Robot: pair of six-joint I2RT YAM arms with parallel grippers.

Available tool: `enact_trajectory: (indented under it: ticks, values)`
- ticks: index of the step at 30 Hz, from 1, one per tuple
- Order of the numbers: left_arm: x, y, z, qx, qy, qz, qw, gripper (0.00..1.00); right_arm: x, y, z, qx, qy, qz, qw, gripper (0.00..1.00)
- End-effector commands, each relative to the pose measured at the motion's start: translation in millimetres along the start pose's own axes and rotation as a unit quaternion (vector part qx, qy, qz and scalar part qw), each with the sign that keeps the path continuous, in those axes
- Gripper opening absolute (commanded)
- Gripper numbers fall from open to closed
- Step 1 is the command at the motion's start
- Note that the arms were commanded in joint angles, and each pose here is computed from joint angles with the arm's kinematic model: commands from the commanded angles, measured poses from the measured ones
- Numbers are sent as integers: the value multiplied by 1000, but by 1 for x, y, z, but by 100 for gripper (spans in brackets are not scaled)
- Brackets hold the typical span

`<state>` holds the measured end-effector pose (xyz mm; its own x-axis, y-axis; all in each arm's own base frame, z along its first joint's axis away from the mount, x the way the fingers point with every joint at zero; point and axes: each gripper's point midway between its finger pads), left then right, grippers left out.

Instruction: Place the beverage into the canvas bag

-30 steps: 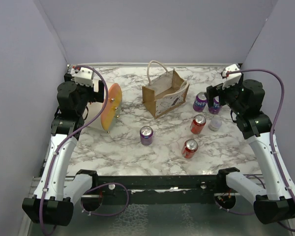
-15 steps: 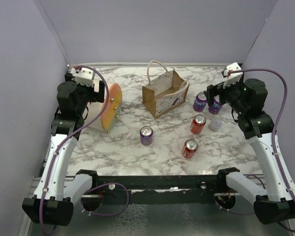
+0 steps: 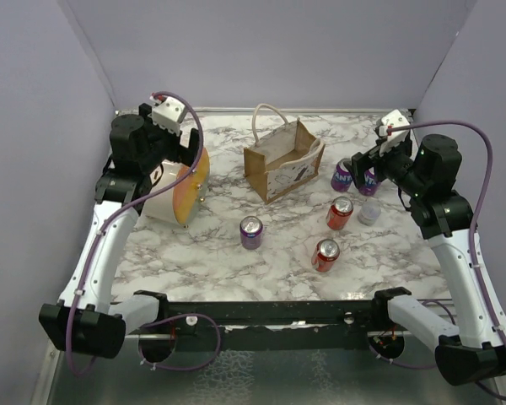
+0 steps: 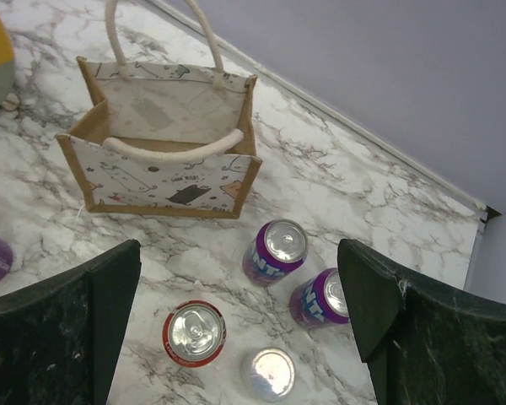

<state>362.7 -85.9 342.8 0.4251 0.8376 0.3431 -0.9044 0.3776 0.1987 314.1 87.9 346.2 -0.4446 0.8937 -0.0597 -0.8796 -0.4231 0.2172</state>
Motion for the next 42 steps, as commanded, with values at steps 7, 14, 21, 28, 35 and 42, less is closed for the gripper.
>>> enact_trajectory:
  ticks: [7,14,21,28,35,42]
  values:
    - [-51,-64,18,21,-5,-117,993,99,39,-2,-7,7,10,113,993,99]
    - [-91,-116,20,47,29,-192,980,99,43,-5,-15,15,9,126,992,99]
    - [-131,-174,9,84,89,-239,963,91,42,-5,-19,22,8,125,992,99]
    - [-140,-209,-3,111,150,-223,957,79,41,-4,-27,28,4,124,992,99]
    - [-157,-201,0,108,175,-253,945,38,39,-8,-35,36,3,121,992,99]
    - [-184,-176,-3,138,226,-287,921,18,37,-18,-43,51,2,122,991,100]
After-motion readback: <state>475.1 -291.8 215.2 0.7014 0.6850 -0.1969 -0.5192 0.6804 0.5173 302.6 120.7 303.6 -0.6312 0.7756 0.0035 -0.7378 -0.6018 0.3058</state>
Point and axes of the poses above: each gripper's point midway between its finger pads, its own y axis back along the fingers, its own x axis along the line the jaws close on, z = x × y, and after that the axes turned 11 degrees about -y, right-handed
